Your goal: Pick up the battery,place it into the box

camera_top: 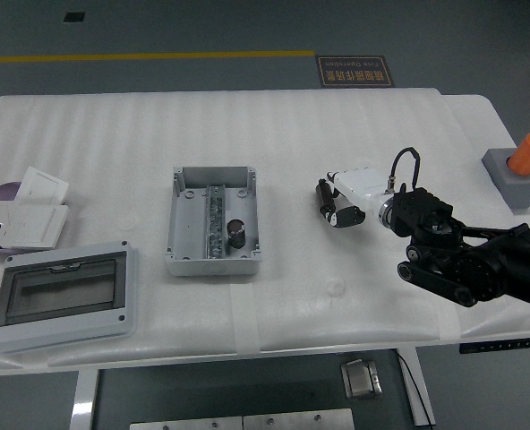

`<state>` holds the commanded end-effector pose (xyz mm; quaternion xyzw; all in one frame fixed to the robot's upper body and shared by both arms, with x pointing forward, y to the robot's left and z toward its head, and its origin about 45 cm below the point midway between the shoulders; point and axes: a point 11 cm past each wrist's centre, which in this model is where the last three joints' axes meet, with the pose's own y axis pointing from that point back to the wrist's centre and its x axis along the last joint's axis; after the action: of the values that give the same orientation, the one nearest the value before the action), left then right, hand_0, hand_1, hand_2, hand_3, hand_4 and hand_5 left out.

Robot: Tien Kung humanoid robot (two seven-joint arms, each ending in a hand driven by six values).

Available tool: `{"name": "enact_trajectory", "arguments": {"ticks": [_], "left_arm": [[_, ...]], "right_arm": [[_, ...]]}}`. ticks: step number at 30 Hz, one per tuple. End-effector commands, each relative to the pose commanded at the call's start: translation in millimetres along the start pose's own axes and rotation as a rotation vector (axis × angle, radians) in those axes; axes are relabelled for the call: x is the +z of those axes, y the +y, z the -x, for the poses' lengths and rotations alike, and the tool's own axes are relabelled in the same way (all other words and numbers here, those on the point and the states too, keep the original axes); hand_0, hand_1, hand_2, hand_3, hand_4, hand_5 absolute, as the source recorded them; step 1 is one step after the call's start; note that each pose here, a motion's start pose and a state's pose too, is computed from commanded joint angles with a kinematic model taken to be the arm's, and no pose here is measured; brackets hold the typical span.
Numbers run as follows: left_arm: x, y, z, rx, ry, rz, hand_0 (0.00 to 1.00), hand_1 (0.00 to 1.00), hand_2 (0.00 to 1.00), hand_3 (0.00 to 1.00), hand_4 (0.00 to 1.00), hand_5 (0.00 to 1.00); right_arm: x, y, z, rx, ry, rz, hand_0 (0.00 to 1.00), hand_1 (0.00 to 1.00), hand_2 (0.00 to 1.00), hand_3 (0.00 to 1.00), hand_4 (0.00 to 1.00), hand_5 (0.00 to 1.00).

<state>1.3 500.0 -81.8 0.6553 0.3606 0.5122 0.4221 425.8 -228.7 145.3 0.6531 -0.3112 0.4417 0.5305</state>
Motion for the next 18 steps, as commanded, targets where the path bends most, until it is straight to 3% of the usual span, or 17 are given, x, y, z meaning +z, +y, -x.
{"name": "enact_trajectory", "arguments": {"ticks": [4,5,10,11,16,18], "left_arm": [[-0.1,0.0,0.1,-0.001,-0.001,-0.001,0.647,0.646,0.53,0.576,0.604,0.466],[0.1,0.0,0.1,-0.001,-0.001,0.0,0.647,0.647,0.528,0.573,0.606,0.468],[0.8,0.1,-0.1,-0.001,-0.001,0.001,0.647,0.647,0.528,0.573,0.606,0.468],[0.8,0.1,-0.1,-0.001,-0.001,0.001,0.647,0.646,0.526,0.573,0.605,0.472],[-0.1,0.0,0.5,-0.002,-0.002,-0.001,0.647,0.646,0.526,0.573,0.605,0.472],[-0.4,0.0,0.7,-0.003,-0.002,-0.002,0.646,0.646,0.525,0.57,0.604,0.471]], "right_arm": [[-1.1,-0.3,-1.4,-0.013,0.008,0.0,0.701,0.645,0.626,0.681,0.558,0.307],[-1.2,-0.3,-1.8,-0.014,0.009,-0.001,0.705,0.657,0.661,0.766,0.627,0.318],[-1.5,-0.5,-3.8,-0.015,0.013,-0.003,0.705,0.657,0.661,0.766,0.627,0.318],[-1.5,-0.5,-4.2,-0.015,0.014,-0.003,0.757,0.716,0.802,0.998,0.816,0.382],[-1.7,-0.1,-5.8,-0.013,0.019,-0.006,0.757,0.716,0.802,0.998,0.816,0.382],[-1.9,0.2,-6.6,-0.012,0.023,-0.009,0.769,0.723,0.826,0.998,0.864,0.404]]}}
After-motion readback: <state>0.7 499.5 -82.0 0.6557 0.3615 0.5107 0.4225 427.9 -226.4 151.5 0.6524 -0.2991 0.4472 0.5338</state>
